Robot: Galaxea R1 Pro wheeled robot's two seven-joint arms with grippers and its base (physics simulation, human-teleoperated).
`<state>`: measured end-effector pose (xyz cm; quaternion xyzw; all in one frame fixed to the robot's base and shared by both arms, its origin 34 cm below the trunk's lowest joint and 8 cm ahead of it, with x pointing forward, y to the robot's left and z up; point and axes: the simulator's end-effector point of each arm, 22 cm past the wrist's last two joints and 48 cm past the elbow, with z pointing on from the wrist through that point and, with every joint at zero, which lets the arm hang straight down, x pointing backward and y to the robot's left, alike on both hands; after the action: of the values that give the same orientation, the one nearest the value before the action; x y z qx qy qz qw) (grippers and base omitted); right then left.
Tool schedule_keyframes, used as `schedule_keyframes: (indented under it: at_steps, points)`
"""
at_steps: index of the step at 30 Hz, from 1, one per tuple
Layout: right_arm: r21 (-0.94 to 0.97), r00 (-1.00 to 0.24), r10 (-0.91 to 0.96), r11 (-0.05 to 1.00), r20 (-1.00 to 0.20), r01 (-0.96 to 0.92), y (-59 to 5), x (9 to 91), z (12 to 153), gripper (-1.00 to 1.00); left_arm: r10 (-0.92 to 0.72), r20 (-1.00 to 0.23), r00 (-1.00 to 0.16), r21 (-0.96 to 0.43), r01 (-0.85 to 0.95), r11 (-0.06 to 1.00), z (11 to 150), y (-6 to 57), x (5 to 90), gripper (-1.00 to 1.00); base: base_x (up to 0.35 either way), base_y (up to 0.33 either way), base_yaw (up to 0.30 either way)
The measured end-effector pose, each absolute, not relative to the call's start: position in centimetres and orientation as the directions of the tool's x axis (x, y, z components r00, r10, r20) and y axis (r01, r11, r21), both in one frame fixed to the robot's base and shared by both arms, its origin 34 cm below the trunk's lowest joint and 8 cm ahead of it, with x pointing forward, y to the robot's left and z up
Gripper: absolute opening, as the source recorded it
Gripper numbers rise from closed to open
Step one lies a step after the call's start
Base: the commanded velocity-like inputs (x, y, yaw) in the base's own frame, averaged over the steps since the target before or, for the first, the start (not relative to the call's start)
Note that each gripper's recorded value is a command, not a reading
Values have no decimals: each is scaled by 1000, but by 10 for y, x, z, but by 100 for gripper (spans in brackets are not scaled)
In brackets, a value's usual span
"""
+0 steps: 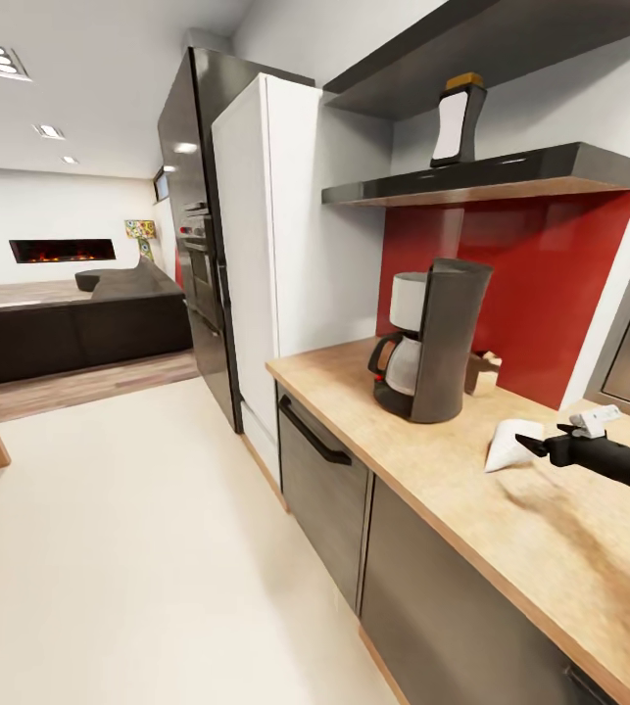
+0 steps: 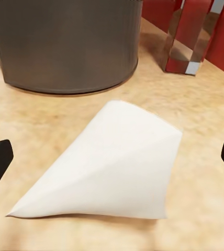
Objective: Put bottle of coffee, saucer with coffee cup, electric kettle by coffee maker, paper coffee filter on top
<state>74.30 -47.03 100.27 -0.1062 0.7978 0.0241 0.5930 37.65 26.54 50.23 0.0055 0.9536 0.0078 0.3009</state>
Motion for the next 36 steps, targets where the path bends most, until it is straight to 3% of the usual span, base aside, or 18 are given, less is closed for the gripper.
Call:
schedule_keyframes:
  at_steps: [36]
  points:
    - [-65,-287,-136,968,-948,-242,-466,743,975,100,15,-574,-819,18,6,1000,502,265,377,100,22,0,0]
